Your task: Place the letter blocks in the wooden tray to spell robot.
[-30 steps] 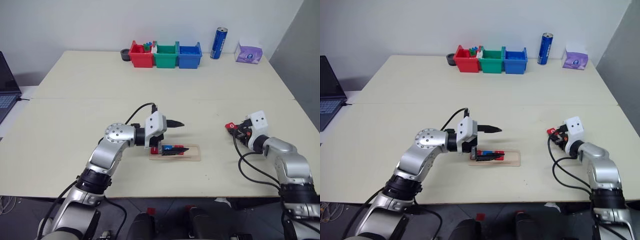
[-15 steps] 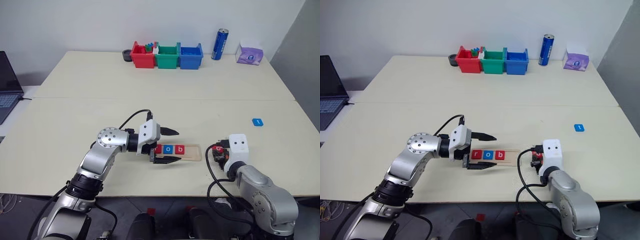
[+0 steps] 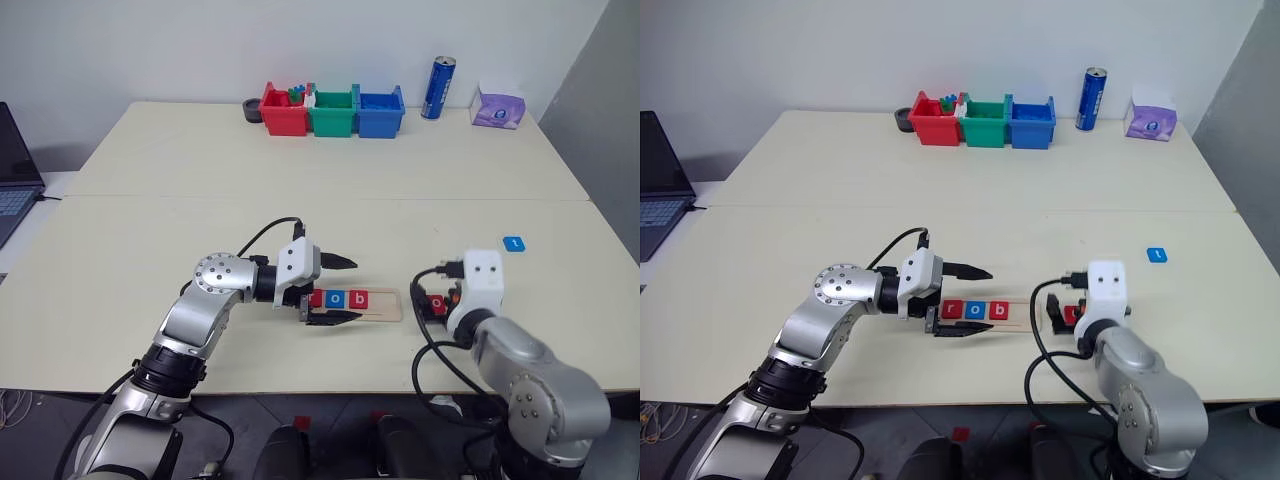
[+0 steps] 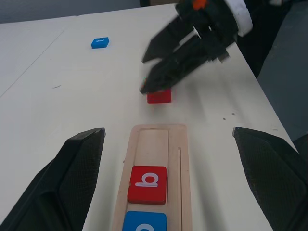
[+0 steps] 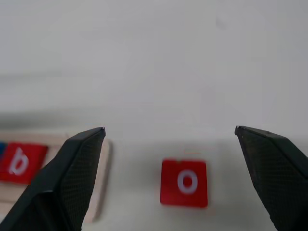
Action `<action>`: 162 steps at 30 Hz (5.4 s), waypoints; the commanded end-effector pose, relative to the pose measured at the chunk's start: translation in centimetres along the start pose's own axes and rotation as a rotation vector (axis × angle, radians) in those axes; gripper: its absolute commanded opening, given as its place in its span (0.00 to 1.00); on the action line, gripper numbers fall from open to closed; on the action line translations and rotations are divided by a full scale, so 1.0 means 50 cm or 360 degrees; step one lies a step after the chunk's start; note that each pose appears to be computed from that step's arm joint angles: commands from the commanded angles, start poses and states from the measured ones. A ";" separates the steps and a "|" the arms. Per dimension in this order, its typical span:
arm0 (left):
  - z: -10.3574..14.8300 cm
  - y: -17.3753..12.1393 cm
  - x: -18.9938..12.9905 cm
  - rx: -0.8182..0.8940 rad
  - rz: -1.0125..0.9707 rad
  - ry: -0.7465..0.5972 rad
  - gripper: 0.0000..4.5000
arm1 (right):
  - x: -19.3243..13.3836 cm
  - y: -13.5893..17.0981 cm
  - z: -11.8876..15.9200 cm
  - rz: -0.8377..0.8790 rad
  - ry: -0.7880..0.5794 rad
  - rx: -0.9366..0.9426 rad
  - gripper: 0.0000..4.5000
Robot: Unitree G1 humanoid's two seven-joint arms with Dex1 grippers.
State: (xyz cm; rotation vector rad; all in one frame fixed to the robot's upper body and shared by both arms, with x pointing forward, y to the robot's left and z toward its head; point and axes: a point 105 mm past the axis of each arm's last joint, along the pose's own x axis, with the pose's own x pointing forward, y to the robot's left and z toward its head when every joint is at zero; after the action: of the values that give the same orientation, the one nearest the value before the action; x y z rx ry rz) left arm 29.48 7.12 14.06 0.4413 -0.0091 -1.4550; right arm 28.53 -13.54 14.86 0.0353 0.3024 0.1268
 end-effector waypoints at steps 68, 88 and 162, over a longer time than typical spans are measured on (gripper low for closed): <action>0.001 -0.011 -0.069 0.0146 -0.0038 0.0024 1.00 | 0.077 0.057 -0.064 0.1826 -0.0035 -0.1022 0.32; 0.005 -0.004 -0.067 0.0158 -0.0013 0.0024 1.00 | 0.099 0.056 -0.078 0.1850 -0.0016 -0.1091 0.32; 0.017 0.000 -0.051 0.0182 -0.0003 -0.0007 1.00 | 0.105 0.023 -0.092 0.1729 -0.0061 -0.1107 0.01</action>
State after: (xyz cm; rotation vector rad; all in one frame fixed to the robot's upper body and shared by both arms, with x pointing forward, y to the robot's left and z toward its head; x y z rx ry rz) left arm 29.20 9.54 14.61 0.5018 -0.0540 -1.4589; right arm 31.78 -12.07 8.14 -0.4780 0.2001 1.2918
